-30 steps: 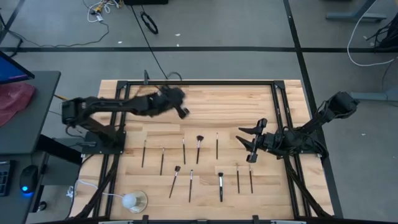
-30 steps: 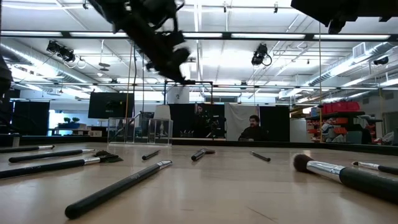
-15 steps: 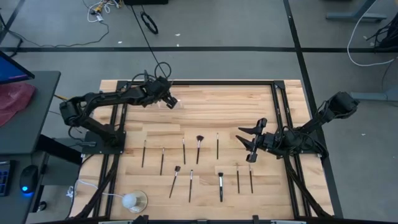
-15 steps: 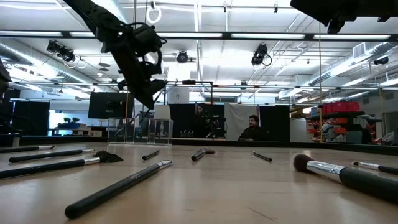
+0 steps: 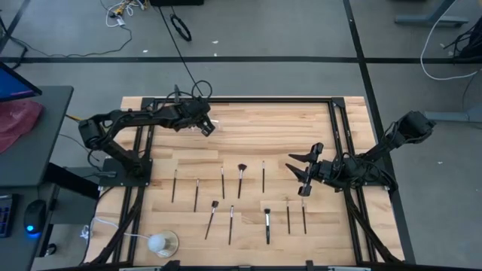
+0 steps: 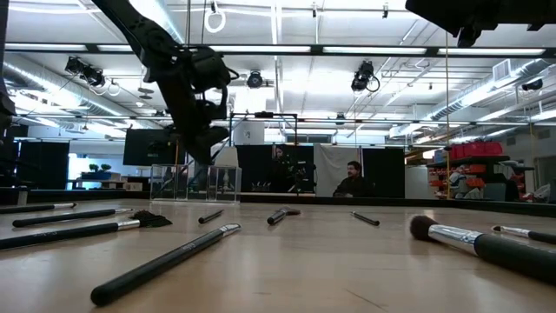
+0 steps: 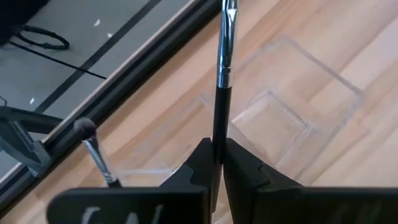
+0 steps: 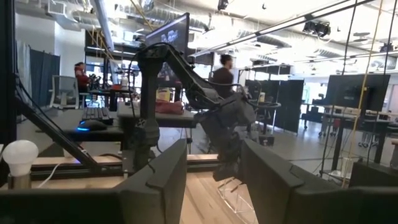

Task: Put items in baskets/containers
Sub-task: Put the eyeshadow brush into the middle section of the transparent organizer, then put the highlighter brush into the right section of the transparent organizer

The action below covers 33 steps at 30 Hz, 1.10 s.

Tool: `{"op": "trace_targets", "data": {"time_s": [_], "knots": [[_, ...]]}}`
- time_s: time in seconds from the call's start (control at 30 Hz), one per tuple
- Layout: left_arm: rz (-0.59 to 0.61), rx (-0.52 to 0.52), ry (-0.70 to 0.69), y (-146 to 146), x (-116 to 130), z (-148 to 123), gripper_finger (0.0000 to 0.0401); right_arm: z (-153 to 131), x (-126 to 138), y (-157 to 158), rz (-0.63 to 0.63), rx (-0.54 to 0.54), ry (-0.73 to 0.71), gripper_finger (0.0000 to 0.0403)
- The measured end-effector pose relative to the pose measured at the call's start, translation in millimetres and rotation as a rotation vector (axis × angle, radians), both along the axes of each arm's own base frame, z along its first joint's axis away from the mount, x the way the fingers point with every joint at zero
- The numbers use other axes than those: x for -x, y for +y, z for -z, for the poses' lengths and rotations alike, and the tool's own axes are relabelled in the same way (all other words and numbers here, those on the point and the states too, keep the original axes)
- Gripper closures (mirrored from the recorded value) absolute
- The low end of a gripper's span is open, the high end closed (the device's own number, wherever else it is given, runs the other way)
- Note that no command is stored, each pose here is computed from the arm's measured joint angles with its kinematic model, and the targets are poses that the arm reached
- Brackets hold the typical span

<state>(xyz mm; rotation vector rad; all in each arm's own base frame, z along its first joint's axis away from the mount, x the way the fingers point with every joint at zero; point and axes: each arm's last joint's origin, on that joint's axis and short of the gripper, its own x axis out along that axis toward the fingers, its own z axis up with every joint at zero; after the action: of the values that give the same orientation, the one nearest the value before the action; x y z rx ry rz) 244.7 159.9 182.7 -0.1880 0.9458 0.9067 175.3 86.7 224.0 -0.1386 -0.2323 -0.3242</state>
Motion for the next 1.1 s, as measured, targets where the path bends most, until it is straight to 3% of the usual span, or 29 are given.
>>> {"op": "trace_targets", "data": {"time_s": [0.3, 0.63, 0.83, 1.1], "knots": [[-0.018, 0.033, 0.035, -2, 4, 3, 0.0371, 0, 0, 0, 0.002, 0.004, 0.001, 0.0247], [-0.025, 0.035, 0.037, -2, 4, 3, 0.0292, 0, 0, 0, 0.002, 0.003, 0.001, 0.0247], [-0.019, 0.033, 0.035, -3, 5, 1, 0.0270, 0, 0, 0, 0.002, 0.003, 0.001, 0.0247], [-0.010, -0.012, -0.038, -5, 6, -40, 0.0277, 0, 0, -1, 0.009, 0.006, 0.003, 0.0247]]}}
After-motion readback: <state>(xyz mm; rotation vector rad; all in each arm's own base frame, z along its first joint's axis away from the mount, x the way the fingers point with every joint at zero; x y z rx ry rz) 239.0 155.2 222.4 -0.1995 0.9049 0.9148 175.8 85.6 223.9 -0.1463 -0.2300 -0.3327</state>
